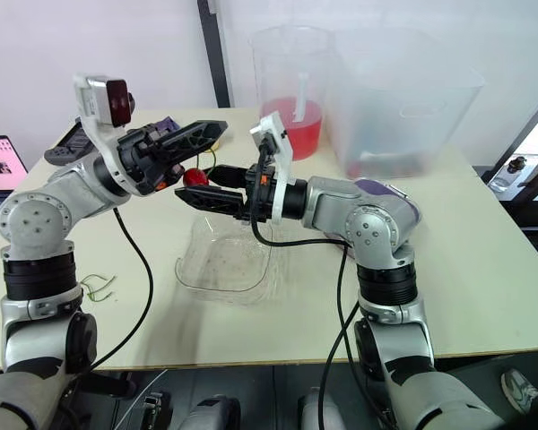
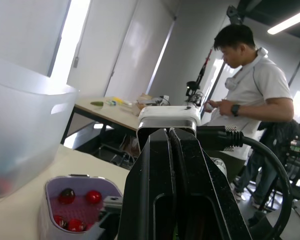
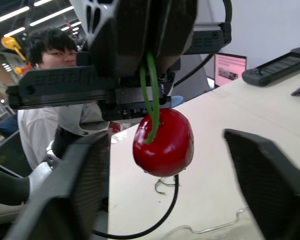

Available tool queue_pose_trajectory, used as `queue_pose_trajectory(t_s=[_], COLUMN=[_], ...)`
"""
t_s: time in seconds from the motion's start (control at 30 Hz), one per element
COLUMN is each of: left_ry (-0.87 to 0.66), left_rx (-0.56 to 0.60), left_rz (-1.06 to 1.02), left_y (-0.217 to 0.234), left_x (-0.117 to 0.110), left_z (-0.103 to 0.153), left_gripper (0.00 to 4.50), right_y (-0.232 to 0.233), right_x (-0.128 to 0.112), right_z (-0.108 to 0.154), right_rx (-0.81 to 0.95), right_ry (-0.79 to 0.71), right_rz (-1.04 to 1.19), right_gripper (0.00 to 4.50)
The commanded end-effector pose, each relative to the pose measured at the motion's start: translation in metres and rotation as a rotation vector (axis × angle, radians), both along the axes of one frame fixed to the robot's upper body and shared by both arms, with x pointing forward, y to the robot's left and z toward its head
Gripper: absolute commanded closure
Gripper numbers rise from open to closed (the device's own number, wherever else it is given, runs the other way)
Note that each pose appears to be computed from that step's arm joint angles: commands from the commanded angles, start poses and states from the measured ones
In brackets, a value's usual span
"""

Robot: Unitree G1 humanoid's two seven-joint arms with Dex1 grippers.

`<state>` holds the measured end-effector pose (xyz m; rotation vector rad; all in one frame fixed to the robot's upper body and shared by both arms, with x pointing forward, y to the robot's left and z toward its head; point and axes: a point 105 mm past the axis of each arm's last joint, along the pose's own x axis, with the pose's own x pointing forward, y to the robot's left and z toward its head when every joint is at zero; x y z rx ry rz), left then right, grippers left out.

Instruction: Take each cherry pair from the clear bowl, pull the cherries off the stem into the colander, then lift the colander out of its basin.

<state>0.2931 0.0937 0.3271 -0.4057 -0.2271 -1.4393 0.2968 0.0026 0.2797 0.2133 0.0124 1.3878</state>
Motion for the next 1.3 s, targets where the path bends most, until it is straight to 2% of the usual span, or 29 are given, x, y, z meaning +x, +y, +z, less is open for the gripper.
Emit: queue_pose_trajectory(t_s=[0.03,0.17,0.23,0.33,0.37,0.53,0.8,1.3], left_ry=[-0.052,-0.053,-0.054,-0.057,-0.057,-0.06,-0.063,-0.065], left_rx=[-0.007,-0.007,-0.006,-0.001,-0.001,-0.004,-0.001,-0.003], left_rz=[-0.001,0.002,0.004,0.006,0.009,0.024,0.035,0.027], left_y=[0.0,-0.001,-0.001,-0.001,-0.001,0.002,0.002,0.001], left_x=[-0.004,-0.003,-0.003,-0.002,-0.002,-0.001,0.0,0.0], left_z=[0.011,0.011,0.011,0.011,0.01,0.011,0.011,0.011], left_gripper=[4.5,4.5,4.5,4.5,4.5,4.5,4.5,4.5], right_y=[0.001,0.002,0.001,0.001,0.001,-0.004,-0.013,-0.017], right_x=[-0.005,-0.006,-0.005,-0.006,-0.006,-0.006,-0.009,-0.006], right_z=[0.011,0.011,0.01,0.009,0.009,0.006,-0.025,-0.036], right_rx=[0.026,0.024,0.021,0.011,0.011,-0.01,-0.167,-0.245], right_ry=[-0.051,-0.05,-0.047,-0.049,-0.049,-0.048,0.056,0.084], right_rz=[0.006,0.01,0.009,0.01,0.011,0.007,0.024,-0.007], right_gripper=[2.09,2.09,2.6,3.72,3.88,3.88,3.88,3.88])
